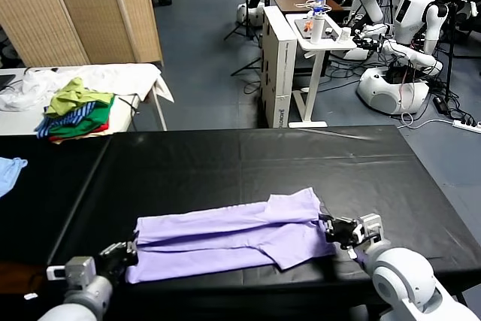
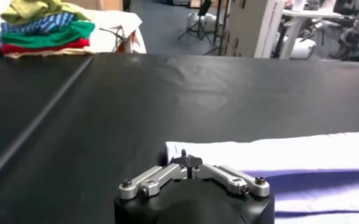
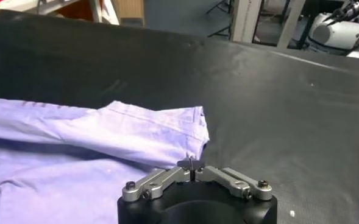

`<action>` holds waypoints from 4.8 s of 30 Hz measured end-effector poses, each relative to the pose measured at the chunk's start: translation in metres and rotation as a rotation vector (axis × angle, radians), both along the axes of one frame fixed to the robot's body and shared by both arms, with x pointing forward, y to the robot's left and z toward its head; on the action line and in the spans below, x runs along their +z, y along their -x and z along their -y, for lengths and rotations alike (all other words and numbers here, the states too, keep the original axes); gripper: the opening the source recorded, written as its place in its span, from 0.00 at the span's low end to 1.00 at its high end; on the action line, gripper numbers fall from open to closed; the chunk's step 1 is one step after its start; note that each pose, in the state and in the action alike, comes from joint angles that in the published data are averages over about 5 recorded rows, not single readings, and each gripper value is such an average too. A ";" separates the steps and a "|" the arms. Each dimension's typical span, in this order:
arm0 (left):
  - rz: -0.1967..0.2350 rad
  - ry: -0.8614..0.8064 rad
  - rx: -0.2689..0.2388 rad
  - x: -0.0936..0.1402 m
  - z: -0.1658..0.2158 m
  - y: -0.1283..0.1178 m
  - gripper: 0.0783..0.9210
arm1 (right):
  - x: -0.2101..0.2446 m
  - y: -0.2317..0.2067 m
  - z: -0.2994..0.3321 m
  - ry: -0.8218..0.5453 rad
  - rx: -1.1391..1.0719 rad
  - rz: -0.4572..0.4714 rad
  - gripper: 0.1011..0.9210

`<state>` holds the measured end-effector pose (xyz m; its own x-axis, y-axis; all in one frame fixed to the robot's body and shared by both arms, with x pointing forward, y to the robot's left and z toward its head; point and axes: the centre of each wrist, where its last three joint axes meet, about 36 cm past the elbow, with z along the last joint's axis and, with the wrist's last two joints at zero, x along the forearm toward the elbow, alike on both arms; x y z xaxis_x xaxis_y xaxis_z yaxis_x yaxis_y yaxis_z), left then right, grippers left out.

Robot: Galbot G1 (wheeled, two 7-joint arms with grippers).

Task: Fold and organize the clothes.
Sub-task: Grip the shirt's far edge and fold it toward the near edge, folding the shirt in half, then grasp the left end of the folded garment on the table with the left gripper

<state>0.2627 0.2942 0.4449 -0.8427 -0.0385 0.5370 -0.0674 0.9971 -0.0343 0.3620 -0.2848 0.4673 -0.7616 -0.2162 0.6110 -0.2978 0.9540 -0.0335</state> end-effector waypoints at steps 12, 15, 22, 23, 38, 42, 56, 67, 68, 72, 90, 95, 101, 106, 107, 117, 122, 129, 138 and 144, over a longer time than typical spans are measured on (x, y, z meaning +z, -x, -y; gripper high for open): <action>-0.013 -0.056 0.062 0.000 0.020 0.016 0.42 | 0.011 0.009 -0.002 -0.007 0.017 0.016 0.61; -0.036 -0.059 0.082 0.004 0.024 0.021 0.64 | 0.017 0.011 -0.003 -0.020 0.018 0.030 0.81; -0.013 0.004 0.089 0.019 0.024 0.014 0.97 | 0.022 -0.003 -0.005 -0.070 -0.019 0.057 0.98; -0.005 0.020 0.081 0.020 0.022 0.010 0.98 | 0.021 -0.007 -0.005 -0.075 -0.024 0.059 0.98; 0.022 0.097 0.070 -0.004 -0.006 -0.060 0.98 | -0.009 -0.066 -0.025 -0.089 -0.094 0.083 0.98; 0.005 0.092 0.081 -0.012 -0.009 -0.061 0.98 | -0.017 -0.074 -0.028 -0.088 -0.100 0.079 0.93; -0.013 0.101 0.083 -0.018 -0.005 -0.059 0.54 | -0.034 -0.082 -0.034 -0.092 -0.118 0.069 0.32; 0.028 0.067 -0.002 -0.026 -0.002 -0.068 0.09 | -0.039 -0.062 -0.035 -0.022 -0.185 0.137 0.05; 0.037 0.062 -0.016 -0.028 -0.001 -0.069 0.09 | -0.040 -0.059 -0.035 -0.017 -0.193 0.144 0.05; 0.062 0.047 -0.054 -0.032 0.000 -0.078 0.09 | -0.043 -0.049 -0.033 -0.008 -0.220 0.161 0.05; 0.119 -0.026 -0.065 -0.039 -0.003 -0.103 0.32 | -0.037 -0.040 -0.019 -0.090 -0.154 0.225 0.36; 0.126 -0.030 -0.048 -0.029 -0.008 -0.089 0.70 | -0.027 -0.032 -0.005 -0.097 -0.152 0.238 0.75; 0.118 0.009 -0.022 -0.016 -0.011 -0.065 0.97 | -0.015 -0.018 0.010 -0.101 -0.162 0.256 0.97; 0.094 0.036 -0.001 -0.018 -0.011 -0.047 0.98 | -0.014 -0.009 0.018 -0.096 -0.171 0.265 0.98; 0.089 0.044 0.003 -0.019 -0.011 -0.045 0.98 | -0.014 -0.008 0.018 -0.096 -0.172 0.266 0.98; 0.057 0.140 0.024 -0.030 -0.009 -0.040 0.98 | -0.012 -0.005 0.015 -0.094 -0.167 0.273 0.98; 0.046 0.166 0.020 -0.038 -0.011 -0.038 0.98 | -0.013 -0.004 0.014 -0.088 -0.165 0.274 0.98; 0.044 0.212 0.026 -0.041 -0.011 -0.038 0.81 | -0.016 0.000 0.011 -0.079 -0.163 0.272 0.98; 0.026 0.265 0.031 -0.040 -0.012 -0.039 0.19 | -0.016 0.000 0.011 -0.069 -0.161 0.284 0.98; 0.064 0.180 0.015 -0.037 -0.011 -0.039 0.12 | -0.020 0.002 0.009 -0.059 -0.156 0.290 0.98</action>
